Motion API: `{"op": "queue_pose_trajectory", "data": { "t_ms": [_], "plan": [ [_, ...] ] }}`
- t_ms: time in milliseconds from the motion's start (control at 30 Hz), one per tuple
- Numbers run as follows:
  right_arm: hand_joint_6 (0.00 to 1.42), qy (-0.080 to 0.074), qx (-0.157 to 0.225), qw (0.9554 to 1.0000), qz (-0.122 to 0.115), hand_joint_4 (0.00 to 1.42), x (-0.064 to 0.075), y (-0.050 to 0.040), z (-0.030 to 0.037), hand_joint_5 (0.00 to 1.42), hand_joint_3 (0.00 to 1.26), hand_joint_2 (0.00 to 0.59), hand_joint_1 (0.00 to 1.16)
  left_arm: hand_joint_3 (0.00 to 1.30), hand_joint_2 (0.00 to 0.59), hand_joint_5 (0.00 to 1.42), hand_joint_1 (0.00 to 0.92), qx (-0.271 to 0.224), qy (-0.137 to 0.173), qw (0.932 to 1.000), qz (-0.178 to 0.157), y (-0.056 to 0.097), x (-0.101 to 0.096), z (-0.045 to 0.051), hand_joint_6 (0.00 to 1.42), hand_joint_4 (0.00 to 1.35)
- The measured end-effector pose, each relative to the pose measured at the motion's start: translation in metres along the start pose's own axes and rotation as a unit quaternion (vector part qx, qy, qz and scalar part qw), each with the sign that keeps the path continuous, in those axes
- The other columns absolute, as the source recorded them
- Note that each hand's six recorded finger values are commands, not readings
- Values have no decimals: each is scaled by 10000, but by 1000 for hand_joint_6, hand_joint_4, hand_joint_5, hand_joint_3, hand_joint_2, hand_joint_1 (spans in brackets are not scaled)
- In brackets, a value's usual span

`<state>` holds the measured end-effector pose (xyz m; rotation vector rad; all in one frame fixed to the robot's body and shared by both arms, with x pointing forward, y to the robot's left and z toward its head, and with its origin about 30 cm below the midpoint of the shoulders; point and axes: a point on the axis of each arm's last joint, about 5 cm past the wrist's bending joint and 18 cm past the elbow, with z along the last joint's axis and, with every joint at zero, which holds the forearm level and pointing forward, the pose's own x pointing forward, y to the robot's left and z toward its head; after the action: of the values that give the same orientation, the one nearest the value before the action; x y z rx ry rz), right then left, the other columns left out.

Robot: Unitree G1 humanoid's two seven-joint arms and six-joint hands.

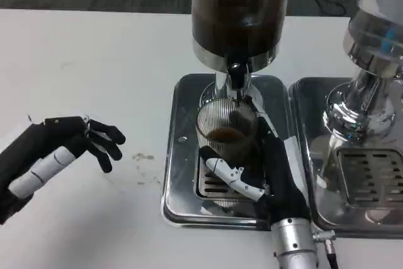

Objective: Grasp the cup under the faucet to collect the drink, then remove the cup.

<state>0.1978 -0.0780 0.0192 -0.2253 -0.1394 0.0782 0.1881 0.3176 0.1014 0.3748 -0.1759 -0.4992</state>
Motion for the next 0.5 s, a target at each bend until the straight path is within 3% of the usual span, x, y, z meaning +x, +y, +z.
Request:
{"op": "queue_pose_trajectory", "data": {
  "t_ms": [200,500],
  "plan": [
    [1279,-107,-98,9996,-262,664,-22,31,-5,875,422,181,868,605,134,713,138,9,-6,10000,-13,0,3,4,392,631],
    [1402,-243,-254,9969,-700,747,-105,30,-21,983,497,172,873,610,133,713,128,3,-8,10000,-63,-10,19,2,392,636]
  ]
}}
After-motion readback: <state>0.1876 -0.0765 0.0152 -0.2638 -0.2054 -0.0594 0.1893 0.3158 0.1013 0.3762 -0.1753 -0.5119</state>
